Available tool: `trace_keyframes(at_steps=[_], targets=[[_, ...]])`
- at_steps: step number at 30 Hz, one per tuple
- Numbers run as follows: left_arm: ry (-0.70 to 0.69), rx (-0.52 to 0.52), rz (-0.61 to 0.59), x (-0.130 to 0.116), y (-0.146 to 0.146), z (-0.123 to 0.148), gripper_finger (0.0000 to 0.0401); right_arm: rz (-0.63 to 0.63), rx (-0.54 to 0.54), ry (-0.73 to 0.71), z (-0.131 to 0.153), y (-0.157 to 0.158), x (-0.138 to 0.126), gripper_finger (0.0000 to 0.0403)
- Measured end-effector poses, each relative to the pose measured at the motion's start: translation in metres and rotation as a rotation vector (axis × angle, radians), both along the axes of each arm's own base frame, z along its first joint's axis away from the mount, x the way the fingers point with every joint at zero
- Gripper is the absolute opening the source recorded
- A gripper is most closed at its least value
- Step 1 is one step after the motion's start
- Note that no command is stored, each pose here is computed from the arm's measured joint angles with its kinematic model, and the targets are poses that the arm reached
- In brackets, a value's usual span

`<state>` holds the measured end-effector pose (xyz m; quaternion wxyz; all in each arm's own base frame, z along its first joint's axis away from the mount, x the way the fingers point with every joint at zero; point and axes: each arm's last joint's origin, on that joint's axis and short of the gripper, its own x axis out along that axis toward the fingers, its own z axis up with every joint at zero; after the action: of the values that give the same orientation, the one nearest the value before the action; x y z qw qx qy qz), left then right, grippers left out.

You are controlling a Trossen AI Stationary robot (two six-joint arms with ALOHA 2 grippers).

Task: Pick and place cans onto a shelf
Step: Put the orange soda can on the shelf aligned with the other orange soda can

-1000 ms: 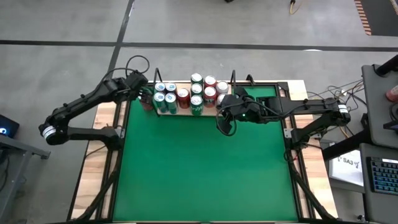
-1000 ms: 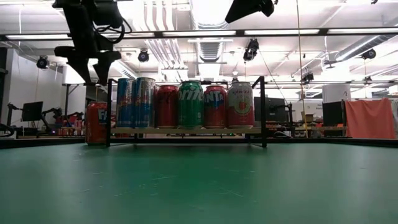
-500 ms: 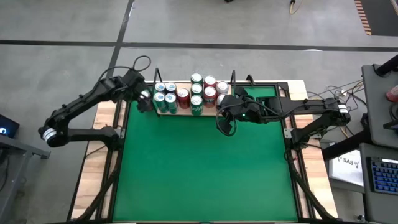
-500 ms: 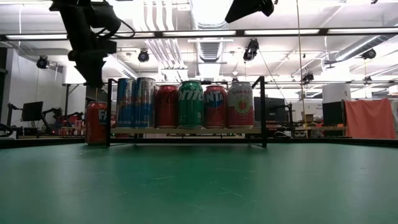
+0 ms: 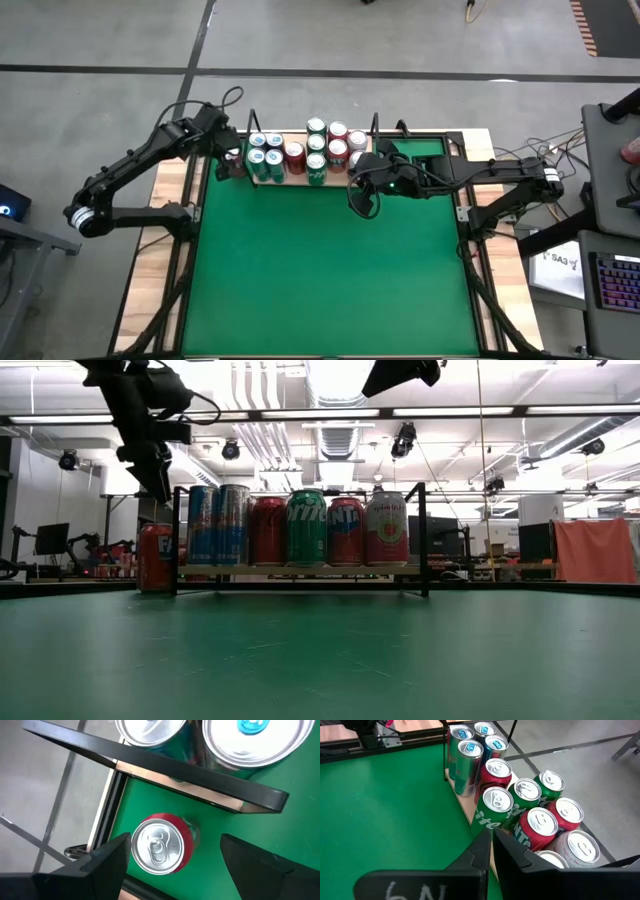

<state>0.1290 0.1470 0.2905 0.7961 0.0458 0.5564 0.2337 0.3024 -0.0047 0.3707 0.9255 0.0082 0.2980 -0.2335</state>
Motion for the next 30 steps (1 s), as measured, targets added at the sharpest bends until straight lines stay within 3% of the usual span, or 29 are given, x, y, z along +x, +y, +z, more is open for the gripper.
trace_keyframes(at_steps=[6,15,21,23,25,27,30], targets=[[0.028,0.027,-0.016,-0.004,0.000,0.002,0.0290,0.012,-0.017,0.011,0.000,0.000,0.000,0.0012],[0.226,0.068,0.082,-0.011,0.004,-0.005,0.0303,0.030,-0.040,0.025,0.000,0.000,0.000,0.0012],[0.236,0.112,0.055,-0.009,0.006,-0.003,0.0304,0.035,-0.046,0.028,0.000,0.000,0.000,0.0012],[0.307,0.150,0.032,-0.009,0.009,-0.004,0.0304,0.040,-0.052,0.033,0.000,0.000,0.000,0.0012],[0.297,0.169,0.101,-0.008,0.012,-0.005,0.0302,0.046,-0.060,0.042,-0.001,0.000,0.000,0.0012],[0.227,0.154,0.170,-0.006,0.014,-0.006,0.0299,0.052,-0.068,0.053,-0.001,0.000,0.000,0.0012],[0.228,-0.012,-0.019,-0.008,0.012,-0.015,0.0291,0.054,-0.069,0.063,-0.002,0.000,-0.001,0.0012]])
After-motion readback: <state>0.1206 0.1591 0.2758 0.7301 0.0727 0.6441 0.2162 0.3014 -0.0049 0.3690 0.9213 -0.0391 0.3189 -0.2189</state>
